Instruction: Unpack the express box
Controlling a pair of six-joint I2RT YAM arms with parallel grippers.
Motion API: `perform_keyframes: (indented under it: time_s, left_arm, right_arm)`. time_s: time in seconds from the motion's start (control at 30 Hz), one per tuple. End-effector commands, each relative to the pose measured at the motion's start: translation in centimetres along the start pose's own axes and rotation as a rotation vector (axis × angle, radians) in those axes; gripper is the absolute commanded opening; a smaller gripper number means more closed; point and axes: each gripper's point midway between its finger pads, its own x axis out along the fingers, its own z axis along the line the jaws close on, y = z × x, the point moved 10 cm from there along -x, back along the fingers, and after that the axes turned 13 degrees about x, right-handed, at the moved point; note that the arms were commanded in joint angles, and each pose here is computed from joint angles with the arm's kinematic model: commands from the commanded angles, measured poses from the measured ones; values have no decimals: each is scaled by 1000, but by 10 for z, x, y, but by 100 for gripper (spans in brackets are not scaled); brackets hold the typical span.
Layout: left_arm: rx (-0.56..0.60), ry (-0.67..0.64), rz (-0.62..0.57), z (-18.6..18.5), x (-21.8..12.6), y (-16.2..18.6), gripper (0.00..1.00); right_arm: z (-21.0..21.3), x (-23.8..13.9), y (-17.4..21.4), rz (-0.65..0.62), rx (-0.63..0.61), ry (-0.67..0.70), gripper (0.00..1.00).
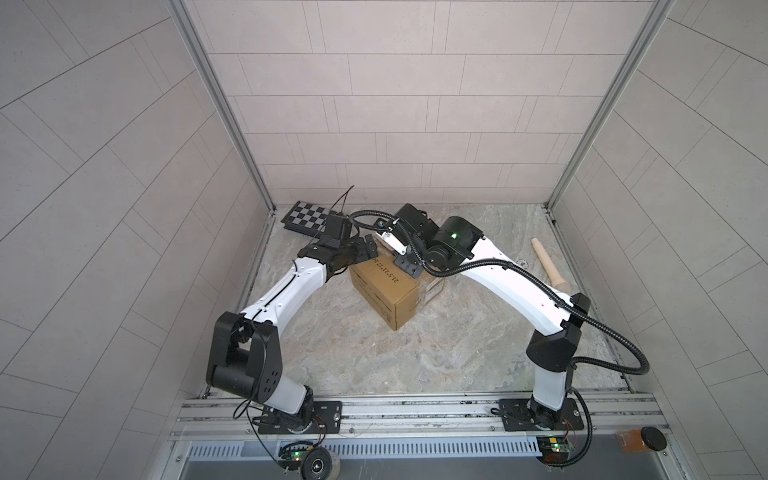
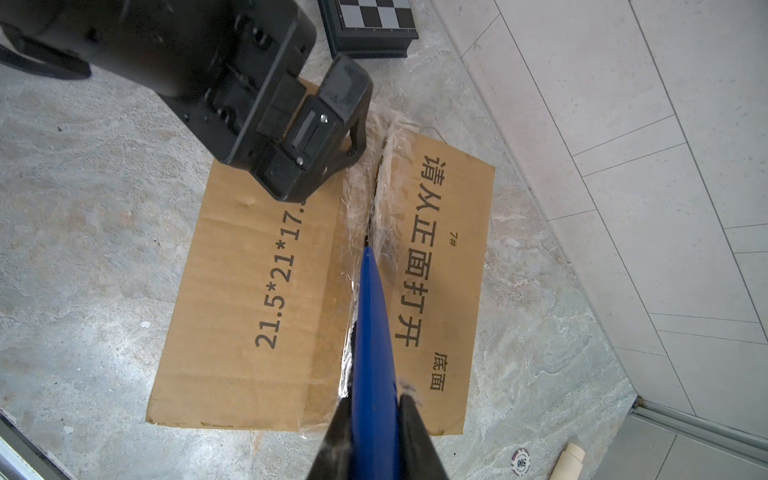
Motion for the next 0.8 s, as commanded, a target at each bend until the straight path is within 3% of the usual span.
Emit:
perform_keyframes:
  time_s: [0.0,0.47,0.77]
  left_arm:
    - [-1,-89,190,16,17,36,99]
    - [-2,-99,198,17,21,39,100]
    - [-1,-129,216,20,27,43,100]
  right_arm:
    - [-10,-12,0,-29,-6,46,0]
    - [-9,2,12,76,-51,57,0]
    - [-19,-15,21,148,-82,73,0]
